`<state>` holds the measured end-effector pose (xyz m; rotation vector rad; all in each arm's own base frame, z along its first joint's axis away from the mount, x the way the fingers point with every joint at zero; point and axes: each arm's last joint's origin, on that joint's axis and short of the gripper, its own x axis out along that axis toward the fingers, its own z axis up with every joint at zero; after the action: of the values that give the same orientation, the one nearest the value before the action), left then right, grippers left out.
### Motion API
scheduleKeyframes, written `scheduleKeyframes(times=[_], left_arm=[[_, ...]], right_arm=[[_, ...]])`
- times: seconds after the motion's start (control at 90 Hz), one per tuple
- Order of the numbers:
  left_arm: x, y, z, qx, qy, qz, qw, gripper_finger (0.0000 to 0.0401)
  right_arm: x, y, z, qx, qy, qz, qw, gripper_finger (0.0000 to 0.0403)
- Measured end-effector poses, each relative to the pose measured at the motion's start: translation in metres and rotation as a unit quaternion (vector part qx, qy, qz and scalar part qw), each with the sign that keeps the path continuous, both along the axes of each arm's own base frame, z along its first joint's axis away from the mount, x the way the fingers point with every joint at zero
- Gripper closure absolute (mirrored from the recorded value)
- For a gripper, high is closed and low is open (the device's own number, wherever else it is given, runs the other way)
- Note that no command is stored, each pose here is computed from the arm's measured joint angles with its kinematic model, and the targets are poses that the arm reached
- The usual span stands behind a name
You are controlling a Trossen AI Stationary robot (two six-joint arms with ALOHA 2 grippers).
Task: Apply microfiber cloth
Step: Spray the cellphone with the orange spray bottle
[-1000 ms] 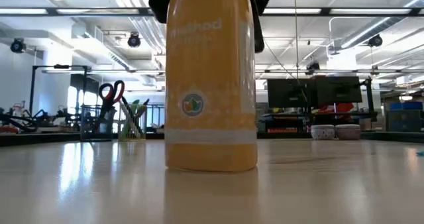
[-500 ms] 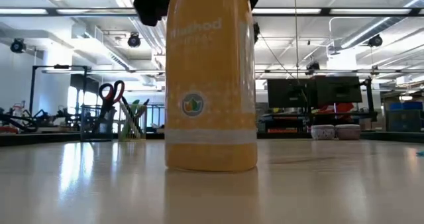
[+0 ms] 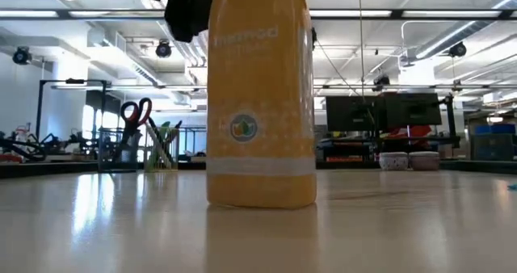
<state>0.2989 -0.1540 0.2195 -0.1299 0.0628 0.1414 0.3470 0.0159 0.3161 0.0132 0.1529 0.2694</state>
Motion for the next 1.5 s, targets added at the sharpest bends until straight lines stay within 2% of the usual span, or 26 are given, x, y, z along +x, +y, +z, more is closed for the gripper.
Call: scheduleKeyframes(times=[0.233,0.433,0.678,0.889,1.222,1.5], left_arm=[[-0.002,0.001,0.002,0.034,0.004,0.030,0.999,0.0011],[-0.002,0.001,0.002,0.052,0.007,0.030,0.998,0.0011],[-0.002,0.001,0.002,0.052,0.007,0.033,0.998,0.0011],[-0.002,0.001,0.002,0.053,0.007,0.034,0.998,0.0011],[-0.002,-0.007,0.012,0.054,0.010,0.076,0.996,0.0011],[0.000,-0.007,0.007,0.033,0.009,0.091,0.995,0.0011]], right_arm=[[0.000,0.000,0.001,-0.004,-0.002,0.000,1.000,0.0395],[0.001,0.000,0.001,-0.009,-0.003,0.001,1.000,0.0395],[0.000,0.001,0.002,-0.043,-0.022,0.040,0.998,0.0395],[0.002,-0.005,0.009,-0.020,-0.061,0.080,0.995,0.0395],[0.009,-0.009,-0.003,-0.012,-0.041,0.082,0.996,0.0395],[0.010,-0.011,-0.004,-0.010,-0.040,0.079,0.996,0.0395]])
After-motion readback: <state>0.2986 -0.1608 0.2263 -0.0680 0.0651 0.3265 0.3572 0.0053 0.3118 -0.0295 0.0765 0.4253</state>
